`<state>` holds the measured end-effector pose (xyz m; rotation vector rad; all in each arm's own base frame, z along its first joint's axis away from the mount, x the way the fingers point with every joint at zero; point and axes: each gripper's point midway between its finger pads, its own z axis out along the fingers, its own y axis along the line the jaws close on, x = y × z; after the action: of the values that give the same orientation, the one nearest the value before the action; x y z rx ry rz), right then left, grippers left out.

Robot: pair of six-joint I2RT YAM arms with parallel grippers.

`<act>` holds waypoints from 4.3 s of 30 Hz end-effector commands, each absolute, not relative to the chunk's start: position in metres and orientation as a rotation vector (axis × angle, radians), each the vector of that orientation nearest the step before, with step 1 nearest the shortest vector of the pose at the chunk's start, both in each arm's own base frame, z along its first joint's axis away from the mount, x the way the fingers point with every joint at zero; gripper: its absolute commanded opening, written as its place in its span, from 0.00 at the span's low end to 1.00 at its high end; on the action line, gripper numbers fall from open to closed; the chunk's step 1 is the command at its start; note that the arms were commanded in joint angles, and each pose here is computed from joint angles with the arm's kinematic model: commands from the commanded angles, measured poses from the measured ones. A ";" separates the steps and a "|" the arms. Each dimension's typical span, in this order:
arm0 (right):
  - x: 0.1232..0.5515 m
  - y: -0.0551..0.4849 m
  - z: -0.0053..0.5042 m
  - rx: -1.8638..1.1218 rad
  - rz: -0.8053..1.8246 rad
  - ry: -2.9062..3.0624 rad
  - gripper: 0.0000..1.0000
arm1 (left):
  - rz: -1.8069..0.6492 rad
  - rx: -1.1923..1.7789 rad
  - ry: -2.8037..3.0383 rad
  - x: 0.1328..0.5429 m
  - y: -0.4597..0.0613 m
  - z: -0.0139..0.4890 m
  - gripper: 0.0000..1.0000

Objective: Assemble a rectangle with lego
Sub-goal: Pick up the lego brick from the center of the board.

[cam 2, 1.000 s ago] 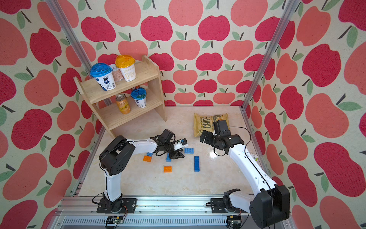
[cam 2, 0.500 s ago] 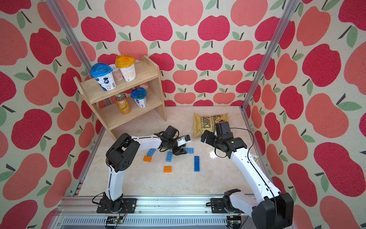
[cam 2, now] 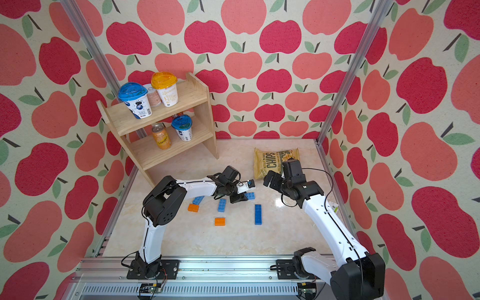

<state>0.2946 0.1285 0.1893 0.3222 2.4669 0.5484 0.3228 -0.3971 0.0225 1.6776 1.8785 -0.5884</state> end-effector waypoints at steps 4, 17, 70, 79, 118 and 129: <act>0.291 0.117 0.176 0.468 0.615 2.467 1.00 | -0.521 1.730 1.951 0.308 -0.374 -0.001 0.00; 0.281 0.141 0.150 0.388 1.215 2.482 0.76 | -0.660 1.692 1.740 0.297 -0.392 0.091 0.00; 0.270 0.200 0.122 -0.012 1.691 2.541 0.00 | -0.854 1.679 1.586 0.286 -0.432 0.146 0.08; 0.286 0.171 0.132 0.039 1.713 2.415 0.00 | -0.790 1.505 1.587 0.299 -0.413 0.176 0.97; 0.254 0.219 0.175 -0.269 1.965 2.409 0.00 | -0.932 1.298 1.393 0.258 -0.386 0.180 0.85; 0.248 0.218 0.172 -0.259 1.951 2.423 0.00 | -0.887 1.378 1.422 0.269 -0.397 0.169 0.62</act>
<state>0.2567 0.2173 0.1674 -0.2627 2.4162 1.9340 0.2660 -0.3927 0.1717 1.3437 1.4240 -0.8972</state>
